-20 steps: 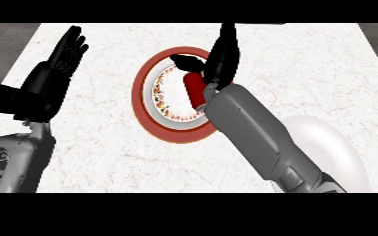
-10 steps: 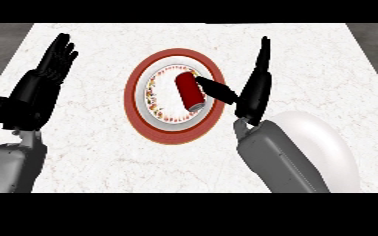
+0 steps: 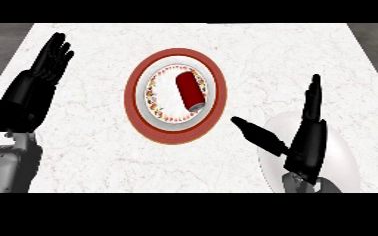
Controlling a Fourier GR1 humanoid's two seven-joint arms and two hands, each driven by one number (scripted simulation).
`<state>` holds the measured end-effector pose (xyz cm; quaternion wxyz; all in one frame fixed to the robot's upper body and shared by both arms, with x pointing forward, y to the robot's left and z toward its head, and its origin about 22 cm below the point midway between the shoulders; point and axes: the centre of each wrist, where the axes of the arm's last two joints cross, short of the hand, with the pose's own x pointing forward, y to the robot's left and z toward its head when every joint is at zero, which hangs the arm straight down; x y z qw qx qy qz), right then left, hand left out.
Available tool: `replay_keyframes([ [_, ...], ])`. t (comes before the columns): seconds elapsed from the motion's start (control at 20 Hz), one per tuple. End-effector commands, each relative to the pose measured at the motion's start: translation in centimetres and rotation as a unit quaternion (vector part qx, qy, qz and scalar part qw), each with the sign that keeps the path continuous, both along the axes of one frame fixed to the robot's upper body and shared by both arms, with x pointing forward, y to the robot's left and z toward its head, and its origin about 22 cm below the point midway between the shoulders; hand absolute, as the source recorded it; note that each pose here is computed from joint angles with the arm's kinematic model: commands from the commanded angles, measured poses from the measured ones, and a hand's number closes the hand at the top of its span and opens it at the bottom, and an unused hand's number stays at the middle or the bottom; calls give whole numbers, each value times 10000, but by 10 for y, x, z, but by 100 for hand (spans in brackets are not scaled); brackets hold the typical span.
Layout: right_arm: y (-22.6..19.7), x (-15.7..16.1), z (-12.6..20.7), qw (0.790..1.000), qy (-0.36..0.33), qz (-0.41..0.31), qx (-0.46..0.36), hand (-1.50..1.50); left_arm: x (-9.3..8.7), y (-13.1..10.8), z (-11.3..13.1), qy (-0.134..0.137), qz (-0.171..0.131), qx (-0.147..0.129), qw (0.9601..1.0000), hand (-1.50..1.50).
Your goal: Pick the can from the plate and place it in the plate
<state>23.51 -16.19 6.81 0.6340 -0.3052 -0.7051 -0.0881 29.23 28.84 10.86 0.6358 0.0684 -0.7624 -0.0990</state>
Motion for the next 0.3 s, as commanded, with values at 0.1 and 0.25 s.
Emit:
replay_keyframes([
  [0.1, -32, -43, -10, 9997, 72, 54, -247, -150, -3, -2, 3, 38, 18, -29, 10000, 0],
  [0.25, -51, -43, -4, 9986, 108, -149, -496, -150, 2, -12, -11, 20, -109, -6, 9999, 0],
])
